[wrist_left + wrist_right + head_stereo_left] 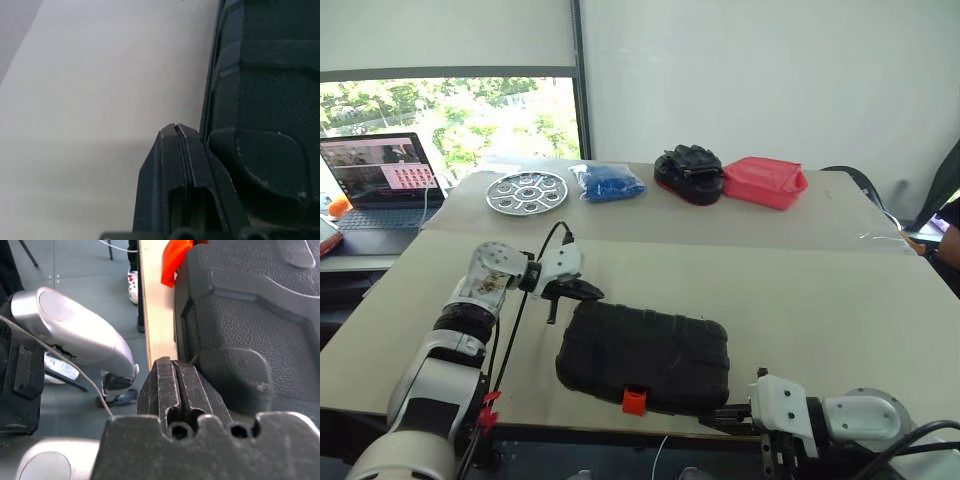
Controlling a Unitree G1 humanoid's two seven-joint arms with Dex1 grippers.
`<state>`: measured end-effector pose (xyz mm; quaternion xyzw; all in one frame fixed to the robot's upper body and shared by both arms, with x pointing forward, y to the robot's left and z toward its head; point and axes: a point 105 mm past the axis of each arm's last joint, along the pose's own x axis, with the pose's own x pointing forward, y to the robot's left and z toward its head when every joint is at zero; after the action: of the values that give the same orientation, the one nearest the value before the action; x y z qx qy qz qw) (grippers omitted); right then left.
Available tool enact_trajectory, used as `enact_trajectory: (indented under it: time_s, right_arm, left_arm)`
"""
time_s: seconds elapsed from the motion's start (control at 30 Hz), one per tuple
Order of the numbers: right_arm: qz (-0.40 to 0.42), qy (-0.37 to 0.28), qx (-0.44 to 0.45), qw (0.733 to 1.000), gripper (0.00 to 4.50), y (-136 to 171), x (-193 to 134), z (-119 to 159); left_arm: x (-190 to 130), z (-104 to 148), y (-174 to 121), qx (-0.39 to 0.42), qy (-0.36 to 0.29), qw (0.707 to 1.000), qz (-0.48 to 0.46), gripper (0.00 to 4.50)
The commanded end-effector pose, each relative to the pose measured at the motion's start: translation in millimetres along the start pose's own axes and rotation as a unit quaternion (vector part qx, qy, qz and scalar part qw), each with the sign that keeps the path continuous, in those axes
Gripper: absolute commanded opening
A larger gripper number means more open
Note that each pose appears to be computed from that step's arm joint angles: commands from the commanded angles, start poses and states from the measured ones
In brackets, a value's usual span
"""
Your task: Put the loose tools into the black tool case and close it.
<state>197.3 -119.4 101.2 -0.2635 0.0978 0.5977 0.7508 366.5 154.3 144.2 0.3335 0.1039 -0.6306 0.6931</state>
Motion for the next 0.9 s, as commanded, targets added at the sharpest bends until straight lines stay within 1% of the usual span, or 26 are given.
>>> enact_trajectory:
  time_s: [0.03,0.23,0.3,0.37,0.5,0.57,0.63,0.7,0.77,0.8,0.9]
  right_arm:
    - [-0.067,0.006,-0.007,0.998,0.00,-32.3,-15.9,2.4]
    - [-0.130,0.015,-0.006,0.991,0.00,-60.7,-30.0,-3.9]
    - [-0.147,0.018,-0.003,0.989,0.00,-66.7,-31.4,-5.8]
    - [-0.139,0.017,0.002,0.990,0.00,-64.0,-31.3,-5.9]
    - [-0.097,0.016,0.015,0.995,0.00,-45.5,-32.5,-3.9]
    - [-0.069,0.015,0.020,0.997,0.00,-32.3,-33.7,-1.9]
    - [-0.057,0.014,0.027,0.998,0.00,-25.4,-34.1,-0.8]
    - [-0.044,0.008,0.034,0.998,0.00,-18.4,-31.9,1.2]
    - [-0.031,0.005,0.037,0.999,0.00,-12.1,-28.2,2.2]
    - [-0.027,0.004,0.037,0.999,0.00,-10.1,-25.0,1.9]
    - [-0.024,-0.001,0.037,0.999,0.00,-9.4,-19.7,2.9]
  left_arm:
    - [-1.3,-8.4,-29.8,-0.016,0.014,0.997,-0.076,0.04]
    - [-5.2,-2.7,-51.1,-0.060,-0.012,0.994,-0.090,0.04]
    - [-6.1,-3.1,-54.8,-0.063,-0.009,0.994,-0.088,0.04]
    - [-8.8,-5.7,-52.5,-0.071,0.000,0.995,-0.070,0.04]
    - [-23.8,-7.3,-30.6,-0.104,0.003,0.995,-0.006,0.04]
    - [-35.1,5.4,-13.8,-0.123,-0.032,0.992,0.025,0.04]
    - [-40.7,25.7,0.6,-0.132,-0.072,0.988,0.043,0.04]
    - [-38.9,58.5,9.1,-0.129,-0.125,0.983,0.029,0.04]
    - [-28.1,85.1,10.0,-0.113,-0.155,0.981,0.001,0.04]
    - [-14.6,97.5,6.1,-0.101,-0.164,0.981,-0.023,0.04]
    - [7.5,115.7,-3.0,-0.081,-0.177,0.979,-0.062,0.04]
